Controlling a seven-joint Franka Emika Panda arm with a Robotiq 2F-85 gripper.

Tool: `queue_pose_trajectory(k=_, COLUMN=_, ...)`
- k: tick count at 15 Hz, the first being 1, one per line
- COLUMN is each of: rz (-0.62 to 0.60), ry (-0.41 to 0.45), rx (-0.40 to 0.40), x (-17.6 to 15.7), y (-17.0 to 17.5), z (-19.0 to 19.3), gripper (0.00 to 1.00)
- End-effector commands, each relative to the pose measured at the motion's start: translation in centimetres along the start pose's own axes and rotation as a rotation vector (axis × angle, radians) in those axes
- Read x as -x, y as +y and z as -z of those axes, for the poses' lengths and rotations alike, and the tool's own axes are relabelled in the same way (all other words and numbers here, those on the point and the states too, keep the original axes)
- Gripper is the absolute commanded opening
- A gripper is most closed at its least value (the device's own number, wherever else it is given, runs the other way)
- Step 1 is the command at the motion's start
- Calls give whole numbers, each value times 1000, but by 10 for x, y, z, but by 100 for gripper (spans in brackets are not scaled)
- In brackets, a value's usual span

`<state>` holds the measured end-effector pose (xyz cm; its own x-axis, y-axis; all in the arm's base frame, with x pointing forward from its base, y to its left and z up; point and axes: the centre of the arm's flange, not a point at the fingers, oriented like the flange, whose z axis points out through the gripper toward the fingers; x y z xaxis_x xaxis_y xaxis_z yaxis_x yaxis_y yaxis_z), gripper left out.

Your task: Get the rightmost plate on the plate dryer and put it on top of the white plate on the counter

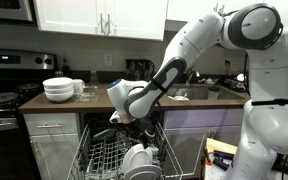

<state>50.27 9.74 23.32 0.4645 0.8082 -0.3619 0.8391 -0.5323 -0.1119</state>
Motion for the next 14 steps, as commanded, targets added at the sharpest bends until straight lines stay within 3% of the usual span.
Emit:
queue_pose_trajectory(k=1, rz=120, ry=56, rx=-14, x=2, y=24, z=-18, gripper=88)
queue_pose_trajectory(k=2, rz=146, ry=69, rx=-20, x=3, y=29, z=-22, gripper=85)
queue_pose_trajectory(k=3, rz=170, ry=84, rx=-28, x=5, y=35, z=-26, gripper=73)
queue_pose_trajectory(k=7, rz=241, ry=130, rx=-80, x=10, y=54, z=-34, gripper=60)
queue_pose_trajectory(k=10, rz=273, ry=172, rx=-106, x=11, y=66, z=-36, gripper=63)
queue_pose_trajectory(k=14, rz=291, ry=192, rx=-115, x=7, y=79, z=-37, gripper=75)
